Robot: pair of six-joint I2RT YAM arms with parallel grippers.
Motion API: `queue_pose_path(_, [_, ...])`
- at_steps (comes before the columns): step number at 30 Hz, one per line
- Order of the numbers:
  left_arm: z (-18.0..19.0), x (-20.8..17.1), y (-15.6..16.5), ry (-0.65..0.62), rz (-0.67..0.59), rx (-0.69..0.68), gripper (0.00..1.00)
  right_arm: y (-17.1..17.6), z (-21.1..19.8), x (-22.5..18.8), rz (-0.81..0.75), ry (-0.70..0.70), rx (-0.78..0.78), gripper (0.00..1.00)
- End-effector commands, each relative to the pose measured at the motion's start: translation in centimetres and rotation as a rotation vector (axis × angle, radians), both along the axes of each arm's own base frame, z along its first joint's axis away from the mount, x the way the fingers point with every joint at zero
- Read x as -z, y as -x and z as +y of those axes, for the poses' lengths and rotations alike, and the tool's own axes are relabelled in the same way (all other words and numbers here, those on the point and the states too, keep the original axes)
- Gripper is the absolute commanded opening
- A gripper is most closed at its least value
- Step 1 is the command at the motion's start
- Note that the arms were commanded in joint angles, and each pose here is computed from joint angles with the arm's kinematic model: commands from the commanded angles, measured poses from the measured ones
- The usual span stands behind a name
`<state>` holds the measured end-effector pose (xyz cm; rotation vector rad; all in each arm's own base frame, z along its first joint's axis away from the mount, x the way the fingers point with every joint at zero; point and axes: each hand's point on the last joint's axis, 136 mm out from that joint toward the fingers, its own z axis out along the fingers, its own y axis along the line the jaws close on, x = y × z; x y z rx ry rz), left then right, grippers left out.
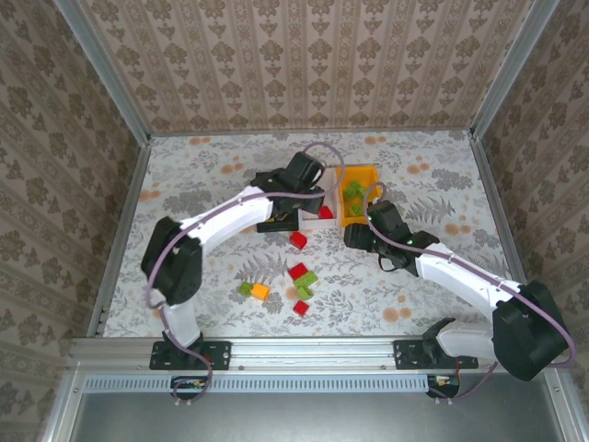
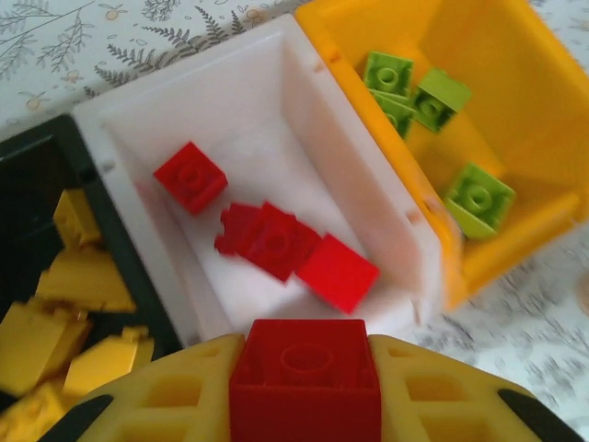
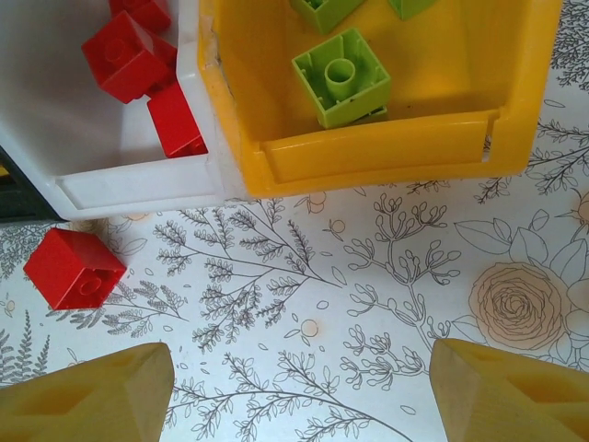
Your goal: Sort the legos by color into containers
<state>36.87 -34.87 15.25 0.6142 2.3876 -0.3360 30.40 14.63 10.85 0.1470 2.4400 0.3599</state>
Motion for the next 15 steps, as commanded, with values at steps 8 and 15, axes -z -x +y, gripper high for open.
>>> queue_pose_path(8, [-0.2, 2.4, -3.4, -0.068, 0.036, 0.006, 0.58, 0.2, 0.6, -0.8, -0.022, -0.032, -0.015, 0.75])
queue_pose_path(15, [-0.2, -2.7, -2.5, 0.008, -0.04, 0.01, 0.79, 0.1, 0.7, -1.9, -0.04, -0.048, -0.02, 0.76])
